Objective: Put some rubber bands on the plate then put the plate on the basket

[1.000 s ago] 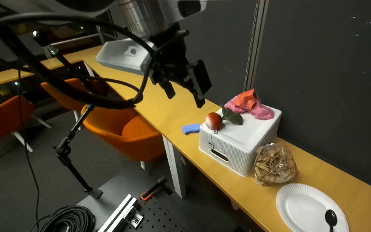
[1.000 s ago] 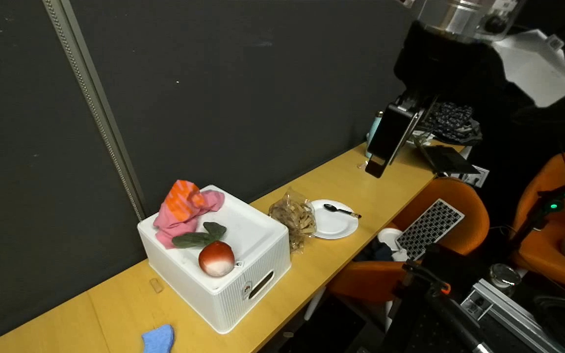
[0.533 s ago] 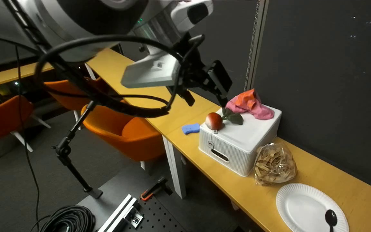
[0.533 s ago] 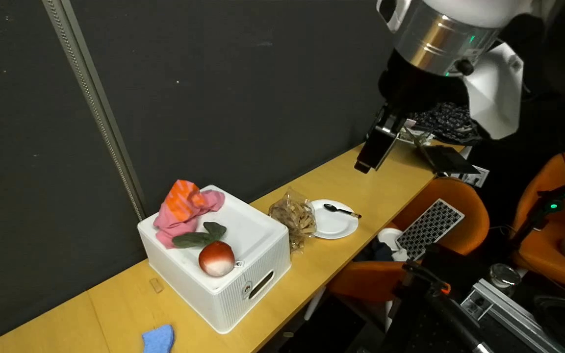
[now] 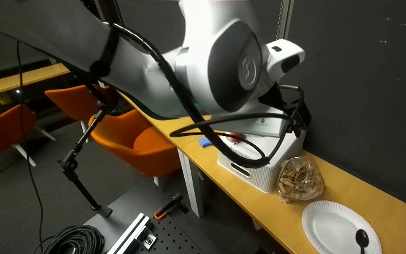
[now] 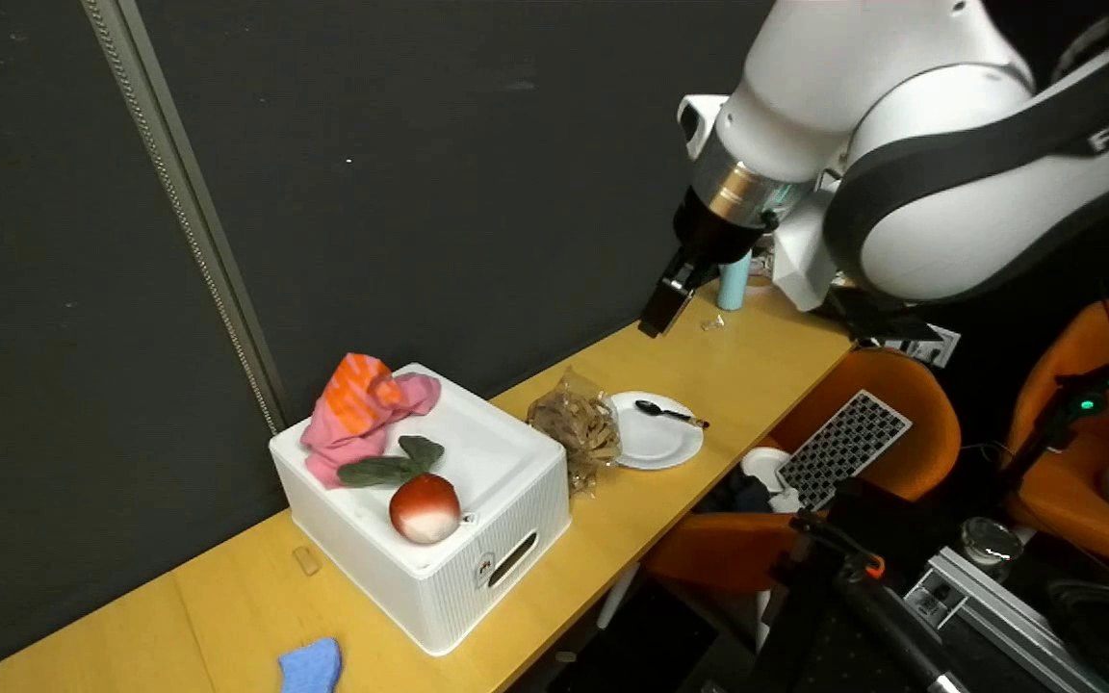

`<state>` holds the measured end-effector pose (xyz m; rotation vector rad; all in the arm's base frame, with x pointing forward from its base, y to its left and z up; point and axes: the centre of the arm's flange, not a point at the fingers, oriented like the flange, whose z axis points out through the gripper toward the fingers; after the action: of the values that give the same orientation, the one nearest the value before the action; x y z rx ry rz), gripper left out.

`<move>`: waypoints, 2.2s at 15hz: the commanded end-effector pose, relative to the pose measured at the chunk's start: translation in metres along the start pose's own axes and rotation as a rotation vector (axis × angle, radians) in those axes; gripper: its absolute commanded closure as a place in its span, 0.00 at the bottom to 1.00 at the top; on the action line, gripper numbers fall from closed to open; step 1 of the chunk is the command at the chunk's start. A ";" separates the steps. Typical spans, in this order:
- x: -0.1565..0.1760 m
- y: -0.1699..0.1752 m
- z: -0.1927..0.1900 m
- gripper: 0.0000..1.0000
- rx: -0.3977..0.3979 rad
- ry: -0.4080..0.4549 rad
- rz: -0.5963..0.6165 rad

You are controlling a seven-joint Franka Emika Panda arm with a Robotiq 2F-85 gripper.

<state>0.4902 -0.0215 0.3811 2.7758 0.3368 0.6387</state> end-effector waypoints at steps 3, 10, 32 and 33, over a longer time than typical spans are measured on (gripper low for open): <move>0.052 -0.037 0.076 0.00 0.109 0.031 -0.026; 0.041 -0.016 0.147 0.00 0.135 -0.066 0.097; 0.039 -0.022 0.234 0.00 0.088 -0.206 0.229; 0.037 -0.018 0.235 0.00 0.069 -0.212 0.226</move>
<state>0.6265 -0.0321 0.1730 2.9595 0.0358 0.4089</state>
